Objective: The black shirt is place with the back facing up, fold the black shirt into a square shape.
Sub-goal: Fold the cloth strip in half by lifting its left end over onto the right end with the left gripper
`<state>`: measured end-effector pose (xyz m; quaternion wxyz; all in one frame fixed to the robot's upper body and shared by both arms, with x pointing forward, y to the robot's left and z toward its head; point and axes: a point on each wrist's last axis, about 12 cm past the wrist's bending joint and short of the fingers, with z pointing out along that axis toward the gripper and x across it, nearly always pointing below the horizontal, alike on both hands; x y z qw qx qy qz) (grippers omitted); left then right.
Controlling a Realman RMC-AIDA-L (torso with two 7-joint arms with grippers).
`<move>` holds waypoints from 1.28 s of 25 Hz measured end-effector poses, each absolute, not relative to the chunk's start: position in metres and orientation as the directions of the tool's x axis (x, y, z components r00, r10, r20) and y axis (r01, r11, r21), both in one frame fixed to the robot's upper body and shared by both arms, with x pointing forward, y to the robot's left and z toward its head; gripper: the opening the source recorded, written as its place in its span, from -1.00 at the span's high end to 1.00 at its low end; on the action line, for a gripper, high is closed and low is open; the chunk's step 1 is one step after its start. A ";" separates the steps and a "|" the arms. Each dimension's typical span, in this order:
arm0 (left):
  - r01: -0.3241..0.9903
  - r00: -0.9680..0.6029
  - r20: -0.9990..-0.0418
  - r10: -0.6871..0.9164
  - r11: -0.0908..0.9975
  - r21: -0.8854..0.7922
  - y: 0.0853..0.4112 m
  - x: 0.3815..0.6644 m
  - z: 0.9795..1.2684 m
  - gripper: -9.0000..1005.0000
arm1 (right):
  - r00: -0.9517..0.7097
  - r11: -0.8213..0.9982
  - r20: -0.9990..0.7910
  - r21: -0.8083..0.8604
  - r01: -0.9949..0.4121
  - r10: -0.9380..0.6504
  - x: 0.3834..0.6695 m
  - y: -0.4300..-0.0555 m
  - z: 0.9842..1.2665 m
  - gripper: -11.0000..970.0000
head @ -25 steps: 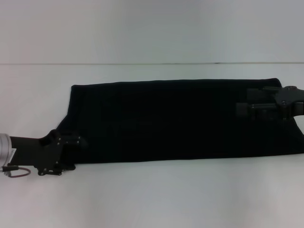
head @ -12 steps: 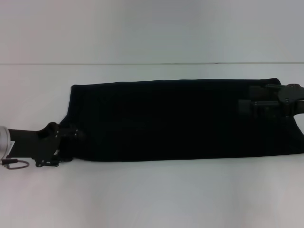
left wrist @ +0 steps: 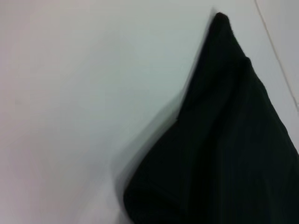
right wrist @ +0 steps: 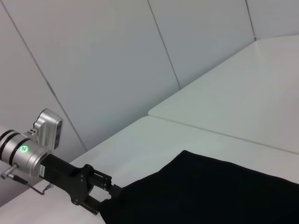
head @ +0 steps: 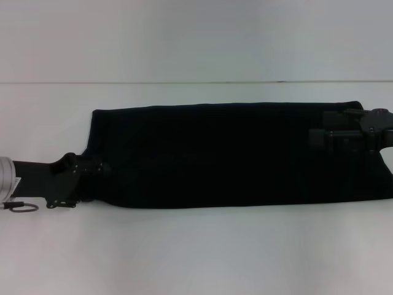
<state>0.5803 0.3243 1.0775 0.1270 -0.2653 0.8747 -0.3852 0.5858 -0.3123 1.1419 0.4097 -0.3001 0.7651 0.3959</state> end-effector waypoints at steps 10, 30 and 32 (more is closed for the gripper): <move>-0.265 -0.872 -0.094 -0.481 0.625 -0.734 0.322 0.580 1.078 -0.29 | -0.485 0.509 -0.864 0.359 -0.782 -0.135 0.586 -0.312 1.142 -0.92; -0.178 -0.892 -0.167 -0.421 0.665 -0.726 0.324 0.573 1.072 0.91 | -0.487 0.511 -0.866 0.369 -0.776 -0.115 0.586 -0.309 1.139 -0.91; -0.139 -0.893 -0.200 -0.404 0.668 -0.731 0.325 0.569 1.069 0.91 | -0.487 0.512 -0.866 0.371 -0.775 -0.110 0.586 -0.309 1.138 -0.91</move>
